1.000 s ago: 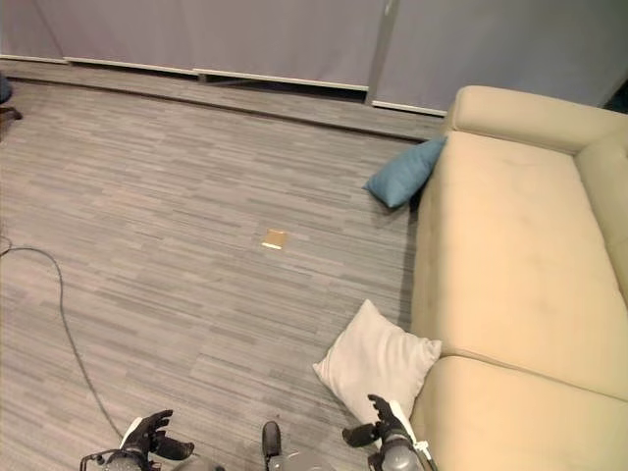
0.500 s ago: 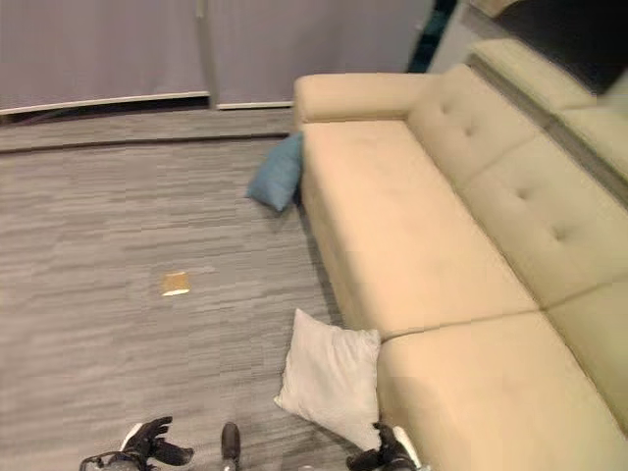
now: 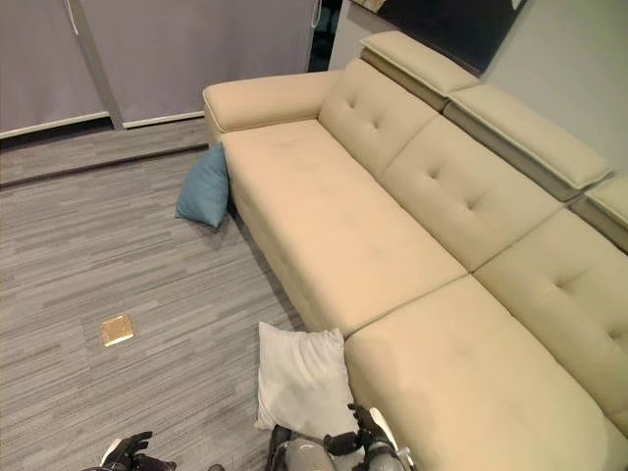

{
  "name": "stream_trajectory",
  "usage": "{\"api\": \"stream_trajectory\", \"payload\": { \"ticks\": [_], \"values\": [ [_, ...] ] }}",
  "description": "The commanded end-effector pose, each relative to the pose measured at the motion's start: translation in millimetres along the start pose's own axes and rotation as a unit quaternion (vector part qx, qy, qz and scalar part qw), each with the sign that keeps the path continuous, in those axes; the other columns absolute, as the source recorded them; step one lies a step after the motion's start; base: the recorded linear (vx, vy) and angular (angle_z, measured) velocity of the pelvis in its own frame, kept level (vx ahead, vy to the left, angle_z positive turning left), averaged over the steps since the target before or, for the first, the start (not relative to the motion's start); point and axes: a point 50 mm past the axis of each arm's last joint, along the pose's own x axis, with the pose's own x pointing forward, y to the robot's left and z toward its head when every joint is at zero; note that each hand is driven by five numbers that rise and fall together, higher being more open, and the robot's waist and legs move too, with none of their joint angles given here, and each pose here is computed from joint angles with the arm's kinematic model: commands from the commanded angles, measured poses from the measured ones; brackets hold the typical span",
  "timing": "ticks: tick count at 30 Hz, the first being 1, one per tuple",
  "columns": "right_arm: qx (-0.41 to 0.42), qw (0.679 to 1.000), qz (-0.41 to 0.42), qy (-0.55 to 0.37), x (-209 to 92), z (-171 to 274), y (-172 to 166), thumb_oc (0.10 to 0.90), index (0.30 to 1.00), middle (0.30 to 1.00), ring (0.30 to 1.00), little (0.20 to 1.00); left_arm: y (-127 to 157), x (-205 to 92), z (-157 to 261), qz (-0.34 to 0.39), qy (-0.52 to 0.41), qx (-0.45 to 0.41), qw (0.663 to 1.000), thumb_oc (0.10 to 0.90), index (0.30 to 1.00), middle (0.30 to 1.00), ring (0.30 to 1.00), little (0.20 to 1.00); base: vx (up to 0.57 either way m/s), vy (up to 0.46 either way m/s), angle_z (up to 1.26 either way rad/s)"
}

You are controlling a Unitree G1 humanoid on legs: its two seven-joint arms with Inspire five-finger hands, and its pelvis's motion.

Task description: Pick up all the scattered cushions and arrange them neatly on the sofa.

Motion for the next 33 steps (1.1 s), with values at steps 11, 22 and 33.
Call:
{"api": "stream_trajectory", "payload": {
  "ticks": [11,22,33],
  "values": [
    [-0.016,0.996,-0.079,-0.034,5.0,12.7,-54.7,0.800,0.900,0.900,0.900,0.900,-9.9,2.7,38.7,-0.014,-0.080,0.006,0.997,0.800,0.900,0.900,0.900,0.900,0.14,0.120,-0.72],
    [0.003,0.995,-0.072,-0.066,8.2,35.4,-51.5,0.800,0.900,0.900,0.900,0.900,-10.8,4.5,53.0,-0.022,-0.100,0.023,0.995,0.800,0.900,0.900,0.900,0.900,0.05,0.297,-0.96],
    [-0.026,0.990,-0.060,-0.125,9.2,65.8,-44.3,0.800,0.900,0.900,0.900,0.900,6.9,4.9,33.4,0.002,-0.062,0.001,0.998,0.800,0.900,0.900,0.900,0.900,-0.06,0.159,-0.97]
  ]
}}
